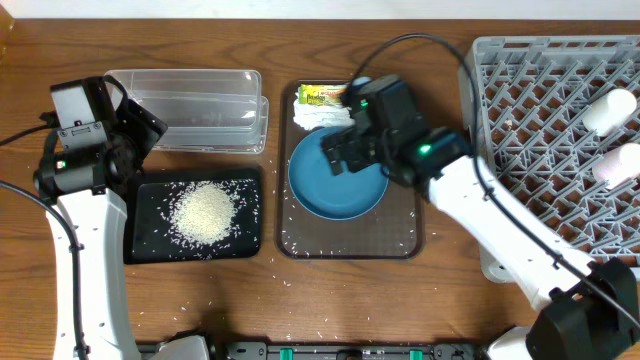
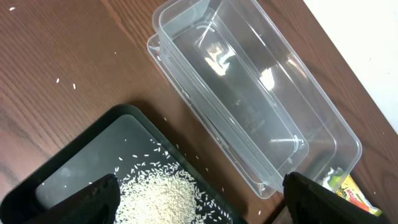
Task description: Sort waste into correct bins and load items into the dishwasher rack
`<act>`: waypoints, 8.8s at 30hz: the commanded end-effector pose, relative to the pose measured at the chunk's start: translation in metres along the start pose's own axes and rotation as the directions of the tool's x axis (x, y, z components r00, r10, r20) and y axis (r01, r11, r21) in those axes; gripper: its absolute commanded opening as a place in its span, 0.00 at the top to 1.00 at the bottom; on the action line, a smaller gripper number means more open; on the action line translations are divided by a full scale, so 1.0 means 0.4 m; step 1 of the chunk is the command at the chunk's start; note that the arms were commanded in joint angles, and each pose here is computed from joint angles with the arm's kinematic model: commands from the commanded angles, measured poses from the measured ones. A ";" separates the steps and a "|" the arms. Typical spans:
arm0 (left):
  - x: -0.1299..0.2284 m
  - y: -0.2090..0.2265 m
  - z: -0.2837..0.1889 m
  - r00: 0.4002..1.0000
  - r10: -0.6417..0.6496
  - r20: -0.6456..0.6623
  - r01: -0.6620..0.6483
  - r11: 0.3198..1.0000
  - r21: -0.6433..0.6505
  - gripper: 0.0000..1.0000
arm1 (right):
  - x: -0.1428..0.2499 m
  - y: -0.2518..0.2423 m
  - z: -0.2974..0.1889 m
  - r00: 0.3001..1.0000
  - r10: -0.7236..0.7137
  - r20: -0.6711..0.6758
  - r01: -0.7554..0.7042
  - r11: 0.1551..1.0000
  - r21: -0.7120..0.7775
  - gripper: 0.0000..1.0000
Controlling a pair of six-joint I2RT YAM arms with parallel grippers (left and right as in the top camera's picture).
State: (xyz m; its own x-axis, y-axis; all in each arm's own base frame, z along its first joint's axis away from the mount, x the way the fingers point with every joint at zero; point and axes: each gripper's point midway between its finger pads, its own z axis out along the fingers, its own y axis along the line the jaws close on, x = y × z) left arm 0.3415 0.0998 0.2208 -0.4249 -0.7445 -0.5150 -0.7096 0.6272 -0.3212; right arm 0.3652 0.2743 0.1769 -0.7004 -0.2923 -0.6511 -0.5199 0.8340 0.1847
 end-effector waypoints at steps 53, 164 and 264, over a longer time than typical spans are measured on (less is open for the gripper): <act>0.002 0.009 0.008 1.000 -0.008 -0.005 0.008 1.000 -0.015 0.10 | 0.322 0.165 0.285 0.870 -0.127 -0.477 0.200 0.974 0.106 0.62; 0.002 0.009 0.008 1.000 -0.008 -0.005 0.008 1.000 -0.015 0.10 | -0.069 -0.886 -0.326 0.711 0.700 0.065 -0.643 0.686 -0.340 0.87; 0.281 -0.597 -0.221 0.579 0.809 0.102 -0.757 0.486 0.436 0.04 | -0.056 -0.816 -0.554 0.647 0.694 0.315 -0.745 0.487 0.457 0.01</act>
State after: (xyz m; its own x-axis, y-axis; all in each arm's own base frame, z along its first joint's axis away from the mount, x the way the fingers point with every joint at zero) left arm 0.3905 -0.1629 0.3215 -0.7851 0.0304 -0.6186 0.2332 0.9398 -0.2497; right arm 0.4431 -0.0939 0.2920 -0.6700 0.5258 -0.5240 0.4811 0.8452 0.2329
